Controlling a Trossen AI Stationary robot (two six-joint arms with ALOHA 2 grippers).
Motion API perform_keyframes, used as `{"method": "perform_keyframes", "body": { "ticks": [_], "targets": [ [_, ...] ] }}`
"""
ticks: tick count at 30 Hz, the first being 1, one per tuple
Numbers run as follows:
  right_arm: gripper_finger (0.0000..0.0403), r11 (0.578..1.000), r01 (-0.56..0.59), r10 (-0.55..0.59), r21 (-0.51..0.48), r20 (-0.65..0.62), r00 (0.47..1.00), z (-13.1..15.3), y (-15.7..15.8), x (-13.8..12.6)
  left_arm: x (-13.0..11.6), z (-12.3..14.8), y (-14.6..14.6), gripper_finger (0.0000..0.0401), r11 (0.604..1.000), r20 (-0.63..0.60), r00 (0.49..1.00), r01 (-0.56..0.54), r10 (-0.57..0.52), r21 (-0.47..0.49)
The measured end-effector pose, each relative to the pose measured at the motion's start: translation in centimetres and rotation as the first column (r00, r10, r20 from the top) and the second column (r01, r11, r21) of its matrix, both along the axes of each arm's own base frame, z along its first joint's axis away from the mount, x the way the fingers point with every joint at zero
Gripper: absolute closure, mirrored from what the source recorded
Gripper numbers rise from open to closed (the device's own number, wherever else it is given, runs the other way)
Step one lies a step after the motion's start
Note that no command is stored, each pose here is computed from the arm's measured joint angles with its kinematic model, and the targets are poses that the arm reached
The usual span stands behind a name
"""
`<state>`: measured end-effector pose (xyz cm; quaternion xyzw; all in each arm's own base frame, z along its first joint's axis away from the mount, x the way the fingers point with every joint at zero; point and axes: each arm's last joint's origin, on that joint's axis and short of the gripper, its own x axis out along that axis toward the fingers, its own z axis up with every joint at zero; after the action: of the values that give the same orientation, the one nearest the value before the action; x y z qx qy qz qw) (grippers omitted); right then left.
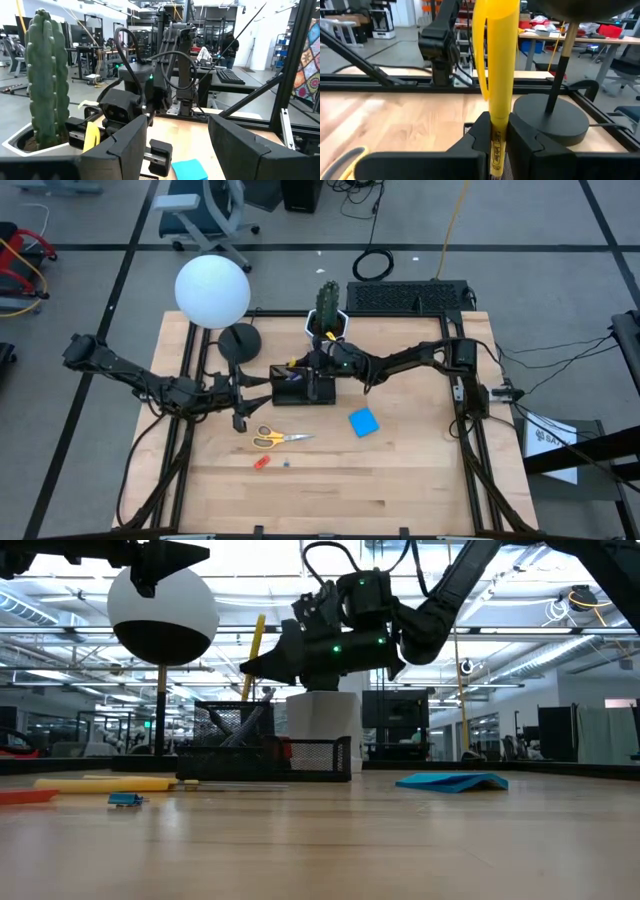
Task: Pick and place office supplies into organizer
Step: Put the yellow pen into the desk organizer, then put the scissor into the desk organizer
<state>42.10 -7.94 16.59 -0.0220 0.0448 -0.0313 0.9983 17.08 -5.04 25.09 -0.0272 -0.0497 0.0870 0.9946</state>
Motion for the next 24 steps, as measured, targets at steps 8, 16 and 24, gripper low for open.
{"method": "perform_keyframes", "body": {
  "ticks": [8,16,24],
  "targets": [
    [0.0348,0.999,0.005,-0.005,0.047,-0.016,1.000,-0.18,0.00,-0.03,-0.01,0.06,0.01,0.0183,1.000,0.006,1.000,-0.001,0.001,-0.003],
    [0.0321,0.999,0.007,-0.005,0.047,-0.039,0.999,-0.41,0.01,-0.06,-0.01,0.07,0.01,0.0183,1.000,0.007,1.000,-0.003,0.003,-0.002],
    [0.0308,1.000,0.004,-0.003,0.025,-0.041,0.999,-0.41,0.02,-0.06,-0.03,0.26,0.02,0.0183,1.000,0.023,1.000,-0.004,0.004,0.005]
  ]
}}
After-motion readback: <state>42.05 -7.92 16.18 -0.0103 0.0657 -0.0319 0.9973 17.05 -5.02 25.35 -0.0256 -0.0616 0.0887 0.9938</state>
